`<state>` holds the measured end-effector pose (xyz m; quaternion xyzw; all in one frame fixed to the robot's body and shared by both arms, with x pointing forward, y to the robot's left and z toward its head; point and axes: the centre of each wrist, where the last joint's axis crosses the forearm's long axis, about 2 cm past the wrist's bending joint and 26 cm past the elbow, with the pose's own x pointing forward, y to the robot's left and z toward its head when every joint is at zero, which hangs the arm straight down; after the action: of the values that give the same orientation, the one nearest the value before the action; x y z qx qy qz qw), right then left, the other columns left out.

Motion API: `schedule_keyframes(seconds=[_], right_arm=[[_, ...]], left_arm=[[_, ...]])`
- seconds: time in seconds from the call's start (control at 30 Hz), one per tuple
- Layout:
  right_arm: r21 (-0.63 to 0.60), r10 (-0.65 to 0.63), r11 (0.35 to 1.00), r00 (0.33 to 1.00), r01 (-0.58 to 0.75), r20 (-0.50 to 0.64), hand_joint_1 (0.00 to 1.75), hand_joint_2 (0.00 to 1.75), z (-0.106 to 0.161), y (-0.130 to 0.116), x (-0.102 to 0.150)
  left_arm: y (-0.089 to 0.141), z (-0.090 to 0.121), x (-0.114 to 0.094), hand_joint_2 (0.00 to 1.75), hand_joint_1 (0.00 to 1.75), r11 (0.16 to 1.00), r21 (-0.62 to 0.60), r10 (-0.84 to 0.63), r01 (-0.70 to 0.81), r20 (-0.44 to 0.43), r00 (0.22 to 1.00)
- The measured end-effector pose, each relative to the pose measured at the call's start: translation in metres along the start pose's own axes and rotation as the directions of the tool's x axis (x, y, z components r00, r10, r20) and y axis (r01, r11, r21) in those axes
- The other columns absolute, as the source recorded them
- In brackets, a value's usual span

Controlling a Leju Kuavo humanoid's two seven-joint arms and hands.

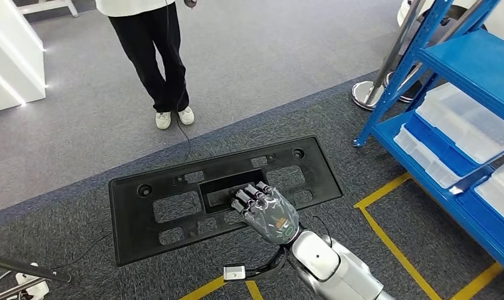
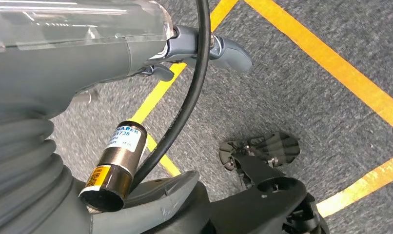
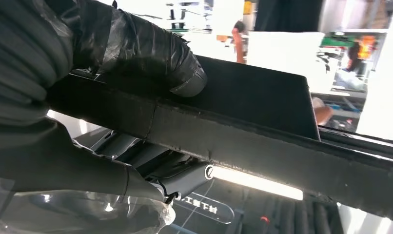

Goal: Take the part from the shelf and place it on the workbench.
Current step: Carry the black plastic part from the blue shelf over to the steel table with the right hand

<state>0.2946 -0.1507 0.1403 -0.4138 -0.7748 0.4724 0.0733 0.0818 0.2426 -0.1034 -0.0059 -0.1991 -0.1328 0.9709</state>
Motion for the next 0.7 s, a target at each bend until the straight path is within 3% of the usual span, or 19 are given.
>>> schedule_keyframes(seconds=[0.7], right_arm=[[-0.009,0.011,1.000,1.000,-0.011,0.005,1.75,1.75,-0.0029,-0.0009,0.0039]], left_arm=[[-0.0032,0.0019,-0.0081,1.75,0.00,1.000,-0.019,-0.007,0.006,-0.017,1.000]])
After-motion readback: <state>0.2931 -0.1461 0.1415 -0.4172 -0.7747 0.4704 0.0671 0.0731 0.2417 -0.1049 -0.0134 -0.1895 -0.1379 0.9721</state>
